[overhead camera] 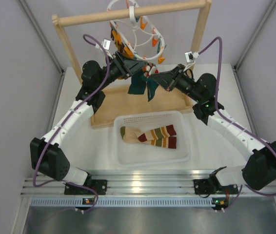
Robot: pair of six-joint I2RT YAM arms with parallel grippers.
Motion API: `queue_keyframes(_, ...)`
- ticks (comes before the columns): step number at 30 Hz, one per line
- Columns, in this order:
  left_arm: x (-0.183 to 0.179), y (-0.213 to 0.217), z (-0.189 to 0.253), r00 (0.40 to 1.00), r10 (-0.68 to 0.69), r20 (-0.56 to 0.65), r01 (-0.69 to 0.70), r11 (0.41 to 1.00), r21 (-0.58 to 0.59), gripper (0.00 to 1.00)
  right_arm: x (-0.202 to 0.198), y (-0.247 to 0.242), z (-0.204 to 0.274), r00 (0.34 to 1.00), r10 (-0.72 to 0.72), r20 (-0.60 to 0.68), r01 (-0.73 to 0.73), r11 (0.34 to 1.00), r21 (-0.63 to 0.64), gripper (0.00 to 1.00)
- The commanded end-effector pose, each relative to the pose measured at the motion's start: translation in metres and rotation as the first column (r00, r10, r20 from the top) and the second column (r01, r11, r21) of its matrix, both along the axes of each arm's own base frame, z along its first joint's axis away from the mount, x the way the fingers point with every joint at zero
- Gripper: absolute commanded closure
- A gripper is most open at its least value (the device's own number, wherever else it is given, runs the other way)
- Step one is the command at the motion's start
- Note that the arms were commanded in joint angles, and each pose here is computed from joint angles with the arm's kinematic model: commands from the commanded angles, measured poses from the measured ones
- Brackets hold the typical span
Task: Clip the socks to the hanger
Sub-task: Clamp the sock onto the hanger.
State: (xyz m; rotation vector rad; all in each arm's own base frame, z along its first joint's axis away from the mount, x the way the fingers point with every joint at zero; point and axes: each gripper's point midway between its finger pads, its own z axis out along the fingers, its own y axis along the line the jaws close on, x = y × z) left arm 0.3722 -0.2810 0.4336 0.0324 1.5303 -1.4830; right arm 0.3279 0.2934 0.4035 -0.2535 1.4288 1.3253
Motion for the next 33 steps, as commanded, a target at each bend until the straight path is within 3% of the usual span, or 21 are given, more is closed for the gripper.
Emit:
queue_keyframes(1,-0.002,0.013,0.043,0.992,0.052,0.117,-0.043,0.996,-0.080,0.50,0.001,-0.002,0.033,0.994,-0.014,0.106,0.009,0.999,0.047,1.00)
queue_keyframes(8,-0.003,0.019,0.051,0.989,0.063,0.137,-0.050,0.994,-0.093,0.38,0.005,-0.002,0.034,0.994,-0.019,0.106,0.014,0.999,0.050,1.00)
queue_keyframes(16,0.000,0.030,0.057,0.984,0.099,0.146,-0.084,0.991,-0.101,0.33,-0.002,-0.003,0.020,0.997,-0.006,0.080,0.004,1.000,0.030,1.00)
queue_keyframes(19,0.002,0.036,0.062,0.982,0.114,0.151,-0.098,0.989,-0.110,0.35,-0.006,0.000,0.011,0.997,0.019,0.074,-0.019,1.000,0.003,0.82)
queue_keyframes(20,0.003,0.040,0.064,0.980,0.124,0.153,-0.107,0.988,-0.113,0.36,-0.009,-0.001,0.009,0.997,0.025,0.074,-0.025,1.000,-0.005,0.65)
queue_keyframes(21,0.004,0.042,0.066,0.979,0.129,0.157,-0.111,0.987,-0.115,0.37,-0.009,-0.001,0.005,0.996,0.026,0.080,-0.024,0.999,-0.026,0.58)
queue_keyframes(23,0.006,0.047,0.069,0.977,0.143,0.161,-0.124,0.985,-0.122,0.39,-0.013,-0.004,0.000,0.996,0.018,0.087,-0.014,0.999,-0.046,0.53)
queue_keyframes(33,0.012,0.059,0.065,0.973,0.167,0.158,-0.151,0.983,-0.105,0.41,-0.028,-0.032,-0.019,0.983,-0.046,0.180,0.082,0.977,-0.199,0.45)
